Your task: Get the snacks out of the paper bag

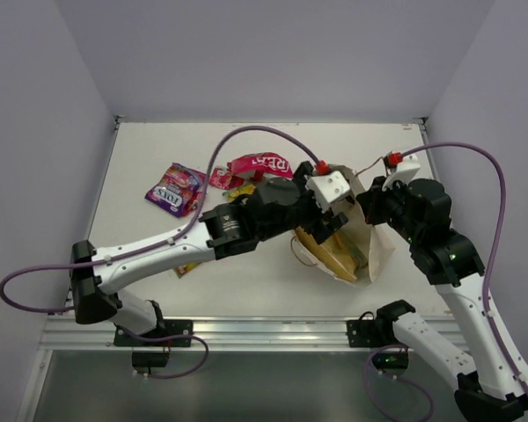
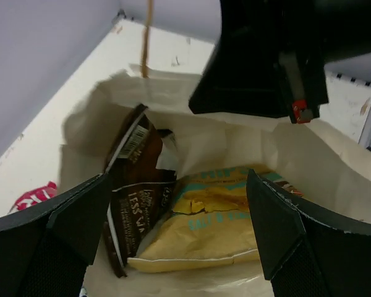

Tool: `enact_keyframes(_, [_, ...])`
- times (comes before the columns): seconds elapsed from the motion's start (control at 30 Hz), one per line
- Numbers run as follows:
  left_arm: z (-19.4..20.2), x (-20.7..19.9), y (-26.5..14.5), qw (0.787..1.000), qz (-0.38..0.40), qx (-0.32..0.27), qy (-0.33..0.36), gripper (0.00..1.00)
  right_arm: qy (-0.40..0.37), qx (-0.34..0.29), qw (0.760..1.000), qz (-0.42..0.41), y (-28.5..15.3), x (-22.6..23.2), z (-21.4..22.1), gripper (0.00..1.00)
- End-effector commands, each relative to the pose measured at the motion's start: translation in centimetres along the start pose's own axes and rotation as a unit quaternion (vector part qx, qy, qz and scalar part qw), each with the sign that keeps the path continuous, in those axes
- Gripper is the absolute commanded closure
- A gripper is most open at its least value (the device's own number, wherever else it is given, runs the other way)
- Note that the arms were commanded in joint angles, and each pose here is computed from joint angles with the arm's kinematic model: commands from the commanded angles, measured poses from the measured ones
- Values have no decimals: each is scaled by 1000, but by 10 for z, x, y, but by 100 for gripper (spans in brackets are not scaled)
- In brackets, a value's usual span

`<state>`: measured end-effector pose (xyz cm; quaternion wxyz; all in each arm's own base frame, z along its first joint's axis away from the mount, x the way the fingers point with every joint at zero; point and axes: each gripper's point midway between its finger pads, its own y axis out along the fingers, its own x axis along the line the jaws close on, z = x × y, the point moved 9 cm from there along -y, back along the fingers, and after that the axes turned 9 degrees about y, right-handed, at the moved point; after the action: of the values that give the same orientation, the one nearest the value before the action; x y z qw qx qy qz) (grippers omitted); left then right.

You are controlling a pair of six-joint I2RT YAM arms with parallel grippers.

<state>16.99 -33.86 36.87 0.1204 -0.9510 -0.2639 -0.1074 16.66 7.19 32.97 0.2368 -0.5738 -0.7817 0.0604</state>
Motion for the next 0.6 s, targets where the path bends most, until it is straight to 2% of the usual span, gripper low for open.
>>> enact_keyframes(0.0, [17,-9,18,996,-40,68,40,4,-9,-13,1000,-14,-7,5,-9,100])
enact_keyframes(0.23, [34,-2,52,979,-127,124,103,1,-12,-16,1000,-16,-10,4,-6,100])
enact_keyframes(0.33, [34,5,51,973,-161,117,116,0,-13,-18,1000,-18,-11,4,-4,100])
enact_keyframes(0.43, [30,8,47,974,-171,84,123,0,-13,-20,1000,-19,-12,4,-4,100])
enact_keyframes(0.57, [35,11,49,980,-137,76,121,0,-13,-19,1000,-21,-10,4,-3,100])
